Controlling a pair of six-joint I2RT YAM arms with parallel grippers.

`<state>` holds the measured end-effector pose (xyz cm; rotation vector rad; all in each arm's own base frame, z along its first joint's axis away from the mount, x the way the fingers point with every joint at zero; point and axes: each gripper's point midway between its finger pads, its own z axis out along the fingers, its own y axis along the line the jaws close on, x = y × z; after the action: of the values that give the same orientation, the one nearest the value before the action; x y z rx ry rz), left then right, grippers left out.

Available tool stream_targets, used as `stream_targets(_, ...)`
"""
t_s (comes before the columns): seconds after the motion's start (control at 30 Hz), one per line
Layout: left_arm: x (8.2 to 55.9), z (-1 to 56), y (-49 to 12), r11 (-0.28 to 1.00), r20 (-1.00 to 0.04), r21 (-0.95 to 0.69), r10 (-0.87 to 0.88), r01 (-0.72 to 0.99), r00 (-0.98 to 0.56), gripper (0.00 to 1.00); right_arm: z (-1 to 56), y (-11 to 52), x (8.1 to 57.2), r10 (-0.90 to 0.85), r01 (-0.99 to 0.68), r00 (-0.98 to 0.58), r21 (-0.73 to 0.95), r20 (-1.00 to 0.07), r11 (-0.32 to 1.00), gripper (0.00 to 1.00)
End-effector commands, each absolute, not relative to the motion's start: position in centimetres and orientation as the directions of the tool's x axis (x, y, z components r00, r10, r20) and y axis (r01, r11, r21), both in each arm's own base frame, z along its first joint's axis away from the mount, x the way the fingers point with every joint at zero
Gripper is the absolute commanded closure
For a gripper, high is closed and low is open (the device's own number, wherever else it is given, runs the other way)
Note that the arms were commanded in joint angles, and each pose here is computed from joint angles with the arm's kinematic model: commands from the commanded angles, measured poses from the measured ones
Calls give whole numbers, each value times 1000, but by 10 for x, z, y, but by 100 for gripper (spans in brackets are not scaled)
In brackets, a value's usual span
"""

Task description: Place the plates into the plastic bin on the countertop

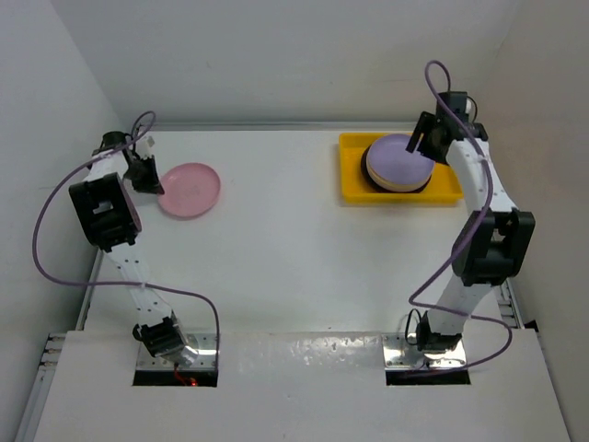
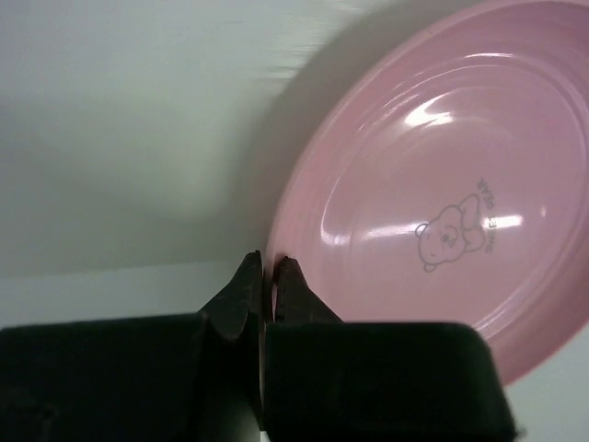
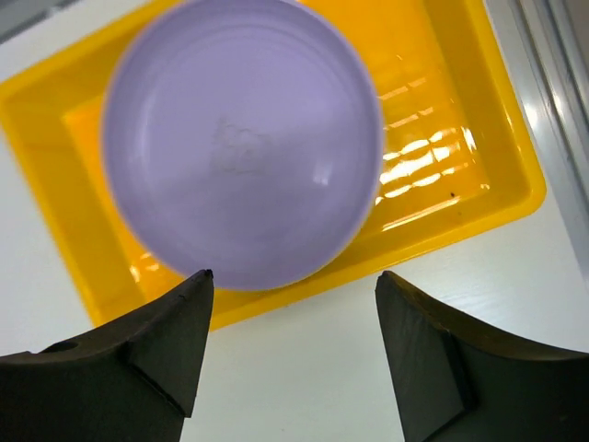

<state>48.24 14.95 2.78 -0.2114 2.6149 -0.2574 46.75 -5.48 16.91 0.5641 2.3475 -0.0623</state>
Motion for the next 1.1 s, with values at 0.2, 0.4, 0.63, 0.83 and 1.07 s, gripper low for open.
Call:
stream_targets(0.2, 512, 162, -43, 846, -704, -319, 91, 428, -704, 100, 220, 173, 483, 35, -172, -648, 191, -761, 966, 15)
stream_targets(0.4, 500, 211, -113, 768, -757, -301, 168, 565, -632, 100, 187, 264, 485, 86, -245, -724, 372, -685, 895, 19)
stream_targets(0.63, 483, 217, -132, 711, -743, -354, 181, 608, -644, 100, 156, 279, 479, 150, -211, -772, 471, -617, 856, 47)
stream_targets(0.83, 476, 221, -140, 671, -743, -391, 173, 630, -646, 100, 140, 288, 473, 160, -217, -798, 525, -581, 823, 62)
stream_targets(1.07, 479, 216, -138, 683, -736, -388, 176, 619, -654, 62, 137, 285, 477, 172, -202, -792, 517, -586, 832, 100)
